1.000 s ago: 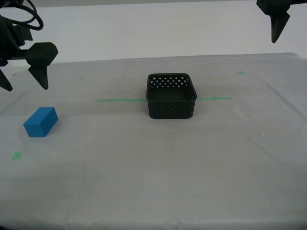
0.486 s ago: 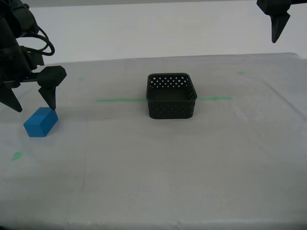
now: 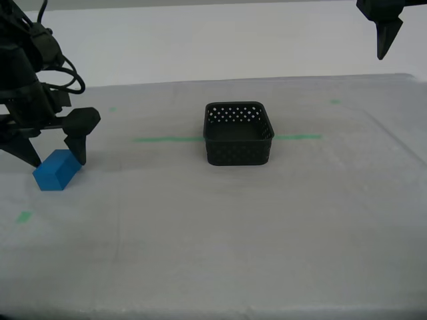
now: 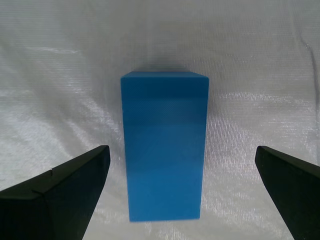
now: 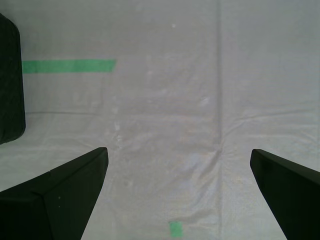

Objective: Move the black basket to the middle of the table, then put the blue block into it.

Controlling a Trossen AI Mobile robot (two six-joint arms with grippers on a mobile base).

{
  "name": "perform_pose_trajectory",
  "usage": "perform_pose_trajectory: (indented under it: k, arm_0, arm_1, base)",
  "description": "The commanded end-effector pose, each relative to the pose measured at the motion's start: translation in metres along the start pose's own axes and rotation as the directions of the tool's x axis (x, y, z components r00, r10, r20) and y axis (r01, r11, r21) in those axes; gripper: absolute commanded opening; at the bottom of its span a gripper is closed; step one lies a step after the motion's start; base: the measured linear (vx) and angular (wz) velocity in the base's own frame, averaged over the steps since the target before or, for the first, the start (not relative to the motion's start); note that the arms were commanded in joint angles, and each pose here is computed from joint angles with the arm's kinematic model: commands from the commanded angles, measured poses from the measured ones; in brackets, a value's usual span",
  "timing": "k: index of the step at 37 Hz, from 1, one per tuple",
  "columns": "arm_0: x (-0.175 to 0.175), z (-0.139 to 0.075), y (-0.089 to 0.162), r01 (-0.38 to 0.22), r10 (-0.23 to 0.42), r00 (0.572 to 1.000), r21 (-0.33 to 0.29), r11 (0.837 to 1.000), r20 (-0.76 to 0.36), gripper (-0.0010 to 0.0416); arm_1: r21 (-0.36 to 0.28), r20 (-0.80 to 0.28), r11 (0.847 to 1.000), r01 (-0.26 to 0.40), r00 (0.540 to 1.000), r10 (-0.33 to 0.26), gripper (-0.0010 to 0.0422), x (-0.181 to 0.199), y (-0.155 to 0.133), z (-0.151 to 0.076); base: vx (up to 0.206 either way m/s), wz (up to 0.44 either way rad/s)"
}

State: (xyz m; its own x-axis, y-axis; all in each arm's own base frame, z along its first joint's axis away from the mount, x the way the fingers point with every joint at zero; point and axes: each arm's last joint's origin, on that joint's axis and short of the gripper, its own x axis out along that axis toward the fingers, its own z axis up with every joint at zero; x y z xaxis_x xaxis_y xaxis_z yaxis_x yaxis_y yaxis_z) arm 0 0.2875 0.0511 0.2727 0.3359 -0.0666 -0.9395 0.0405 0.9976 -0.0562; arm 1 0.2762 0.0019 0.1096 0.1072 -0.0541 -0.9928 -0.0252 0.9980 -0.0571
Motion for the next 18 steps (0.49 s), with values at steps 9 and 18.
perform_pose_trajectory:
  k: [9,18]
  arm_0:
    - [-0.0002,0.0004,0.0,0.002,-0.002,1.0,0.001,1.0,0.005,0.0399]
    - [-0.0002,0.0004,0.0,0.001,-0.002,1.0,0.002,1.0,0.006,0.0398]
  arm_1:
    - [0.009,-0.028,1.0,0.008,1.0,-0.008,0.0401,0.0147,0.0005,0.0013]
    - [0.019,-0.03,1.0,0.006,1.0,-0.006,0.04,0.0146,0.001,0.001]
  base:
    - [0.0,0.0]
    - [0.0,0.0]
